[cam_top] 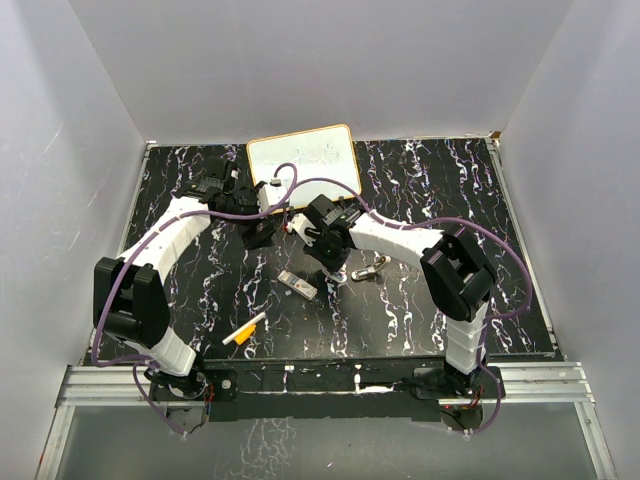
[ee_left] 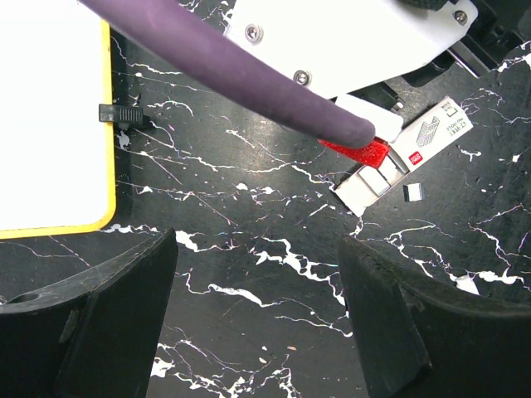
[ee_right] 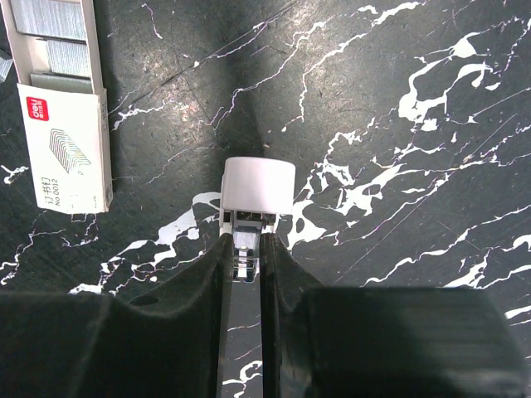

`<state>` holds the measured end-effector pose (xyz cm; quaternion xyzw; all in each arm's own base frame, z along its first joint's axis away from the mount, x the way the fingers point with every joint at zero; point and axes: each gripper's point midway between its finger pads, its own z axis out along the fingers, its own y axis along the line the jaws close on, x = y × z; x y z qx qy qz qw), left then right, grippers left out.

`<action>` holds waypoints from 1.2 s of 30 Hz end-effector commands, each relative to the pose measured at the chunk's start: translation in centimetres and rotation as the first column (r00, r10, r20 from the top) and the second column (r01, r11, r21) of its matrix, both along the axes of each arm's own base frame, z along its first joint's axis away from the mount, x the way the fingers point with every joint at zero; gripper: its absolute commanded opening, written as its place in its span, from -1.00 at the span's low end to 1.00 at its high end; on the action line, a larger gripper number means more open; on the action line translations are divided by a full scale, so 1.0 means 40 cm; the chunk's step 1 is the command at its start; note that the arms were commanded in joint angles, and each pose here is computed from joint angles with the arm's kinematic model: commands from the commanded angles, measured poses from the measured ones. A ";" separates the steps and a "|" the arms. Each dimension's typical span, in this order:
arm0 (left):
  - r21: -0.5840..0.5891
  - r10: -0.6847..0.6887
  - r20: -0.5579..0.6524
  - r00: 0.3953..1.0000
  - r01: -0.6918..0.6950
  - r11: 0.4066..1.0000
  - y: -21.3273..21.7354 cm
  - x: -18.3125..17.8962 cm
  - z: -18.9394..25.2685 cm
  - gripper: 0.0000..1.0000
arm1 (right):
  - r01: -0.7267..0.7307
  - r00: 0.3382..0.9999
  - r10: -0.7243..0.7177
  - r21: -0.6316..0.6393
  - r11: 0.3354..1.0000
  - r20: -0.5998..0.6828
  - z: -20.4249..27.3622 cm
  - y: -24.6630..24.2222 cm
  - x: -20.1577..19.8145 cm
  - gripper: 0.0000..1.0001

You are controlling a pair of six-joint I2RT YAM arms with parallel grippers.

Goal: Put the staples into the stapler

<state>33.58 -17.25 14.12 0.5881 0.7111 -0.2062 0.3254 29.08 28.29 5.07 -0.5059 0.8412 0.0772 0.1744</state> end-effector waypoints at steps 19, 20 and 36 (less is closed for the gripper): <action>-0.021 -0.016 0.035 0.999 0.017 1.000 0.009 -0.026 0.041 0.53 | -0.024 0.999 0.024 0.018 1.000 0.034 0.010 0.007 0.008 -0.78; -0.021 -0.016 0.035 0.999 0.017 1.000 0.008 -0.027 0.042 0.53 | -0.023 0.999 0.022 0.017 1.000 0.034 0.009 0.006 0.008 -0.78; -0.019 -0.020 0.039 0.999 0.021 1.000 0.010 -0.027 0.042 0.53 | -0.018 1.000 0.018 -0.003 1.000 0.017 -0.005 -0.010 -0.007 -0.72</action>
